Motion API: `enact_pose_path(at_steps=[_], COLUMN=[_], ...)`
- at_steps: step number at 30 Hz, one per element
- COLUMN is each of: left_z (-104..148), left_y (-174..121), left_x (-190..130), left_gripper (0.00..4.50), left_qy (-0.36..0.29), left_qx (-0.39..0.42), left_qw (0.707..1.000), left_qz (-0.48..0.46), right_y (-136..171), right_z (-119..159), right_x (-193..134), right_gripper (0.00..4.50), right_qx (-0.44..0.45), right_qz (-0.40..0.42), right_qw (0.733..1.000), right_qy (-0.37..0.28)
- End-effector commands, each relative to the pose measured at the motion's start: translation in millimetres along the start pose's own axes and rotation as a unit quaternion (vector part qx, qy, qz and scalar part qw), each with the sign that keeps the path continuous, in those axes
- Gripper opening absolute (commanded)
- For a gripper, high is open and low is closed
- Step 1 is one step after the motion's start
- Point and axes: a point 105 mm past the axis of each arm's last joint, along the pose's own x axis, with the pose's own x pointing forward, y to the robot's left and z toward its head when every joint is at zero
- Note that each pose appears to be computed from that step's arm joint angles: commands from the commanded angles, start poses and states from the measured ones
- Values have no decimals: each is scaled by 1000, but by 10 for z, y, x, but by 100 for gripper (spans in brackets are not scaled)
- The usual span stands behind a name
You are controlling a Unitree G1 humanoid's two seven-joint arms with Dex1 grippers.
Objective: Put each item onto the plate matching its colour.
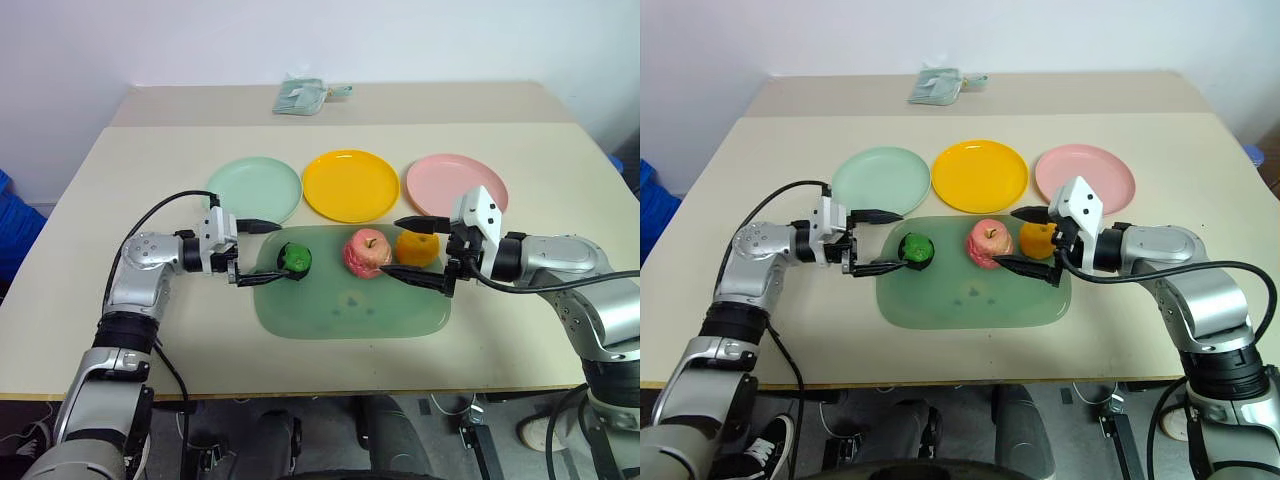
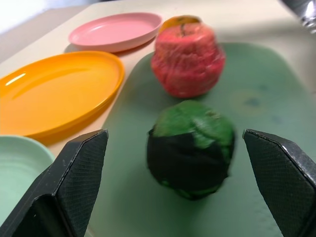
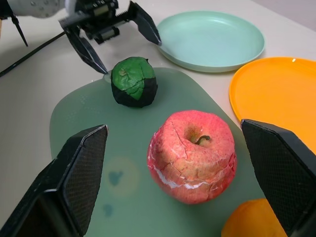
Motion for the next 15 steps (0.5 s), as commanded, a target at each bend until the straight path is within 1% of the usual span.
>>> enact_pose_path(at_steps=[1,8,11,13,15], left_z=[-9,-42,-27,11,37], left_y=[-18,-112,-103,-61,-36], left_x=[61,188,216,216,196], left_gripper=[450,450,363,275,275], left_qy=[-1,-5,-5,-8,-8], left_qx=[23,27,25,37,35], left_qw=[1000,999,999,999,999], left_qz=[-3,-23,-21,-6,-3], right_y=[-9,-36,-48,-46,-47], right_z=[113,123,145,175,197], right_x=[-23,-4,2,8,10], right_gripper=[439,439,450,450,450], right_qx=[-22,-23,-25,-26,-28], right_qz=[-4,-5,-7,-8,-9], right_qw=[1000,1000,1000,1000,999], right_qy=[-10,-10,-12,-14,-16])
